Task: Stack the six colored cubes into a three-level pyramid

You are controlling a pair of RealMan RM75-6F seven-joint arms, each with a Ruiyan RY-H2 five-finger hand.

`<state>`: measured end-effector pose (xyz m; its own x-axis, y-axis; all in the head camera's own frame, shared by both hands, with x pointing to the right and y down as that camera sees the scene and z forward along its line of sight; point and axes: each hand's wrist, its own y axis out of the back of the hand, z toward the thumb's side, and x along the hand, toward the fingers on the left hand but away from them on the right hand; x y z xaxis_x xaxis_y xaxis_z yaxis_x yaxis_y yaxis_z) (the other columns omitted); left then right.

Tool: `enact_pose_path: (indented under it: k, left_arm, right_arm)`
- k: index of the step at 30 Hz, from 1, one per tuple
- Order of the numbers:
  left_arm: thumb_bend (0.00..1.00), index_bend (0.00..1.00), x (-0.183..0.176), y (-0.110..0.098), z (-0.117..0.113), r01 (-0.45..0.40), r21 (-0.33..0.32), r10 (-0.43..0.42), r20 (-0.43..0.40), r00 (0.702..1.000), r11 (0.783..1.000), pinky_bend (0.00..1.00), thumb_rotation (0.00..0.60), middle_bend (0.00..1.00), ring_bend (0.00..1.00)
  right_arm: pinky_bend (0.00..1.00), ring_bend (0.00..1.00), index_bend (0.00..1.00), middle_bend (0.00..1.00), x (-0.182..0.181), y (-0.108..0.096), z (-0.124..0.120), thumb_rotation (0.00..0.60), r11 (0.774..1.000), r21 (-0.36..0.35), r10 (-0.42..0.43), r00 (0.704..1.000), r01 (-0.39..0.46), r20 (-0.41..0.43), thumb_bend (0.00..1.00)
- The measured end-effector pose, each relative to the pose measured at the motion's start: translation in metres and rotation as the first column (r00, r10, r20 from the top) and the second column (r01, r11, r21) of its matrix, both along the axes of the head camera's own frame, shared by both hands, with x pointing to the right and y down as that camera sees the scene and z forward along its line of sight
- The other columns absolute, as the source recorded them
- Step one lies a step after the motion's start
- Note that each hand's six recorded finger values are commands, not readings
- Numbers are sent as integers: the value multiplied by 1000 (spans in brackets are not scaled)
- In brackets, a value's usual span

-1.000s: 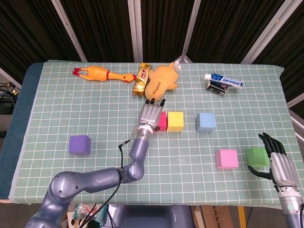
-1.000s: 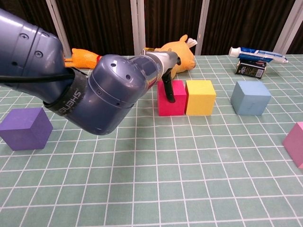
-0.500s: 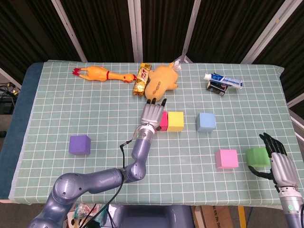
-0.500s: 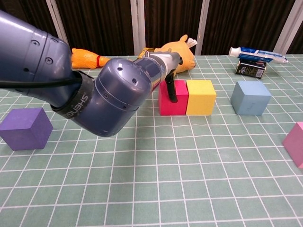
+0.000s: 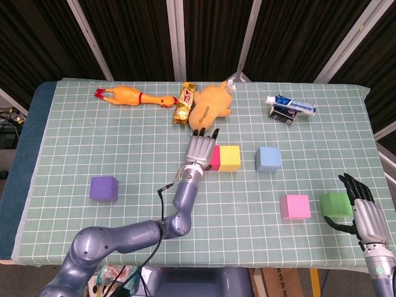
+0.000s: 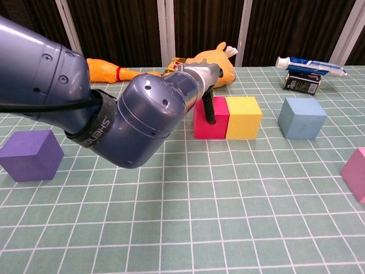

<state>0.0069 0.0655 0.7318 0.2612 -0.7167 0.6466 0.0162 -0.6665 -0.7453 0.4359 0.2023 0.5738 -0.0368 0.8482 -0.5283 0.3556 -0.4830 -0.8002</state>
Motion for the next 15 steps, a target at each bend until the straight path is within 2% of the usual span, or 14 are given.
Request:
enact_pose_path:
  k: [15]
  left_arm:
    - [241,49,-3,0,-2,8,-6,-8,4,1000,1000,139,600,442,88]
  right_arm:
    - [0,0,0,0,0,0,-1,600,1000,0,3,1000,-3,-1,214]
